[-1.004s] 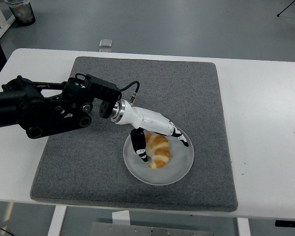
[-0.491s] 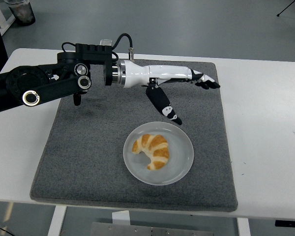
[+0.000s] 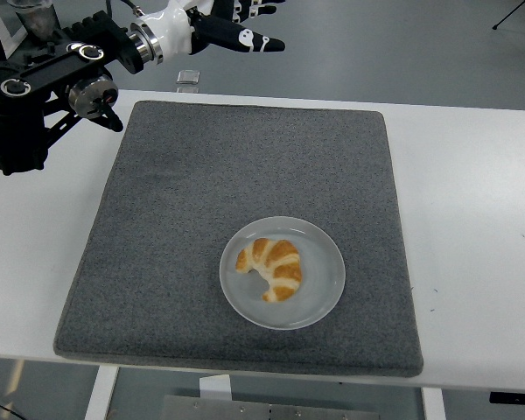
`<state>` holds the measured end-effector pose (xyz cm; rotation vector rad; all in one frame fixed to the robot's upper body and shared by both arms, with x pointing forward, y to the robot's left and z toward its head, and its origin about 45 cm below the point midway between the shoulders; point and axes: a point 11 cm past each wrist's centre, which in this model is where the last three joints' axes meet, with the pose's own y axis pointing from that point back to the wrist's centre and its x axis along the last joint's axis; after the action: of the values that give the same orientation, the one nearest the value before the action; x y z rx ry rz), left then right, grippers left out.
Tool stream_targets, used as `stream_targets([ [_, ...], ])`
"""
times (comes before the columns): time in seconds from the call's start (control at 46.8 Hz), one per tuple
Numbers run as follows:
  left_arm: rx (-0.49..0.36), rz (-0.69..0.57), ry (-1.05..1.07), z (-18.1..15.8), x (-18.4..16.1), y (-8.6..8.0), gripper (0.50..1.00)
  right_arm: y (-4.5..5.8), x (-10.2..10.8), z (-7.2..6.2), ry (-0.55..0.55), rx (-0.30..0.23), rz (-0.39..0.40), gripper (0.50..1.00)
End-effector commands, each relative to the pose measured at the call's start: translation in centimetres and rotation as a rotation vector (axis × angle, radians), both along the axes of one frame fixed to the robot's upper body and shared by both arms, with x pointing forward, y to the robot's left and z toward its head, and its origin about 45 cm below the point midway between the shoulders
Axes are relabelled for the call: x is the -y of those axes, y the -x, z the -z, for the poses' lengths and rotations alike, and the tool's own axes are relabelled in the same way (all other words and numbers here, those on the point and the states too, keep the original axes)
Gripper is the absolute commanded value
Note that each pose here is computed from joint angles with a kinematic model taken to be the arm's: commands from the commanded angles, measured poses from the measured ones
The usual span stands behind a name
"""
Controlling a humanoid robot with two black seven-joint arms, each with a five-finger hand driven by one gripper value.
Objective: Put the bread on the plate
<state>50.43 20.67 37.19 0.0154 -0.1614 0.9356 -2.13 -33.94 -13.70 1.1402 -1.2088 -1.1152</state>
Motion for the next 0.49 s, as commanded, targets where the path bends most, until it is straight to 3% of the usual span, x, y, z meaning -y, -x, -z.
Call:
stream_targets([
  [0.0,-0.068,-0.078,0.075,0.5,-1.7,-0.6,0.992,0.0,0.0,0.0,0.0,0.0,0.0,0.952],
  [0.256,-0.147,-0.334,0.306,0.6,-7.5,-2.4,0.992,0.0,0.0,0.0,0.0,0.0,0.0,0.952],
  [0.47,-0.242,-0.476,0.327,3.8,-9.8,-2.3,0.992,0.0,0.0,0.0,0.0,0.0,0.0,0.952],
])
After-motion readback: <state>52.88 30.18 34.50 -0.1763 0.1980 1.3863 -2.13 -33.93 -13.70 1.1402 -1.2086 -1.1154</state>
